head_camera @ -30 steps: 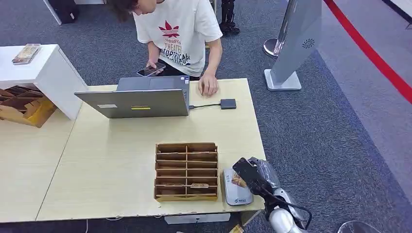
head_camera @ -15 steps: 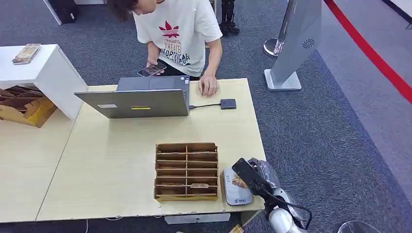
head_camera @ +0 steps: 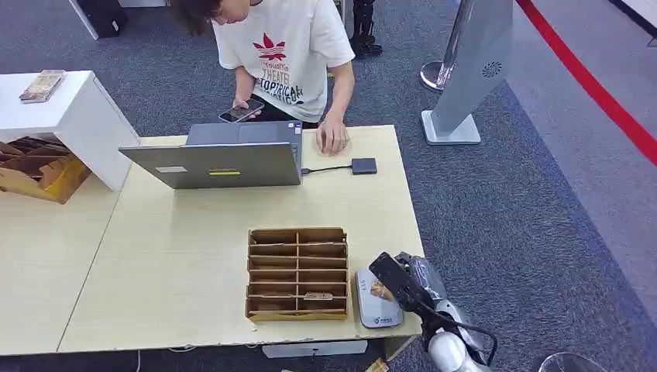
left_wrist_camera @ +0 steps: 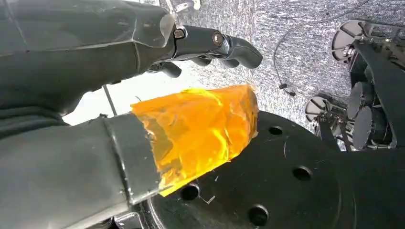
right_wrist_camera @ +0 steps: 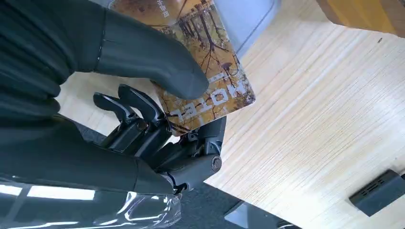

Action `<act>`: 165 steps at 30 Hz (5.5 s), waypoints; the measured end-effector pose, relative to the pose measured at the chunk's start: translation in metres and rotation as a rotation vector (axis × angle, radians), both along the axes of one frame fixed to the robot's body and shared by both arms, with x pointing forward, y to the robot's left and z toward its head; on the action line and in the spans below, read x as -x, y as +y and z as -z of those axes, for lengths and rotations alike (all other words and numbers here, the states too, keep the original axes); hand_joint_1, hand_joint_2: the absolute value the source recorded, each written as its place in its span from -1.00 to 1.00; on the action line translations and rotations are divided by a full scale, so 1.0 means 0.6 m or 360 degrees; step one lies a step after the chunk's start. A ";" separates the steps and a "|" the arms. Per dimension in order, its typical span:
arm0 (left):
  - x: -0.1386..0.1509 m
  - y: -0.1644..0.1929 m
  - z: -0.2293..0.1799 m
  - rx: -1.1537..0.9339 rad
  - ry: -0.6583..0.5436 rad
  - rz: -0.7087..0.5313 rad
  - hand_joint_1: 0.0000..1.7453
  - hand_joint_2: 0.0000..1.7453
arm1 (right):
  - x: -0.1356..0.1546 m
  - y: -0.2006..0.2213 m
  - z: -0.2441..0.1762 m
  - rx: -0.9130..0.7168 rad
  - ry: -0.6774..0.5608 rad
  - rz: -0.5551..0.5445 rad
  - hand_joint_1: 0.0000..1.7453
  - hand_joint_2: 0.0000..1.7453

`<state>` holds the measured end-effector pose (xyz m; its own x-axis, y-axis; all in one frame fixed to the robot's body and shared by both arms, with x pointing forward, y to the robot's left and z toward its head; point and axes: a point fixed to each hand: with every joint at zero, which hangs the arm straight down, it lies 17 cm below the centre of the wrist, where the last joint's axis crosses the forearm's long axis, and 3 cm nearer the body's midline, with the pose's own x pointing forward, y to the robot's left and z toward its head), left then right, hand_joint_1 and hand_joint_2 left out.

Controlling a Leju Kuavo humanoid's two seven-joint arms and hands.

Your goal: Pass the card to the sensor for recognition and then transmit it.

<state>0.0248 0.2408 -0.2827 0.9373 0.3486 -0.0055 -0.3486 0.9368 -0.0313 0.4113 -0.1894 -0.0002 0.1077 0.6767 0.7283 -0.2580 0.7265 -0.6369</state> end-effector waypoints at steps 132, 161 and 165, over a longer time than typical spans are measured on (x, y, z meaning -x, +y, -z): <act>-0.061 0.015 -0.004 -0.0070 -0.0103 0.0402 -1.00 -1.00 | -0.175 0.319 -0.532 -0.0341 -0.1133 -0.0426 1.00 1.00; -0.076 0.004 -0.007 -0.0053 -0.0104 0.0554 -1.00 -1.00 | -0.302 0.247 -0.387 0.0192 -0.0709 -0.0154 -1.00 1.00; -0.076 0.004 -0.007 -0.0051 -0.0106 0.0551 -1.00 -1.00 | -0.299 0.256 -0.374 0.0160 -0.0652 -0.0211 -1.00 1.00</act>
<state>0.0703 0.2430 -0.2787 0.9978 0.0091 0.0653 -0.0083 0.9999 -0.0117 0.5906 -0.0358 0.2241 -0.2687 0.7348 0.6228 -0.0562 0.6335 -0.7717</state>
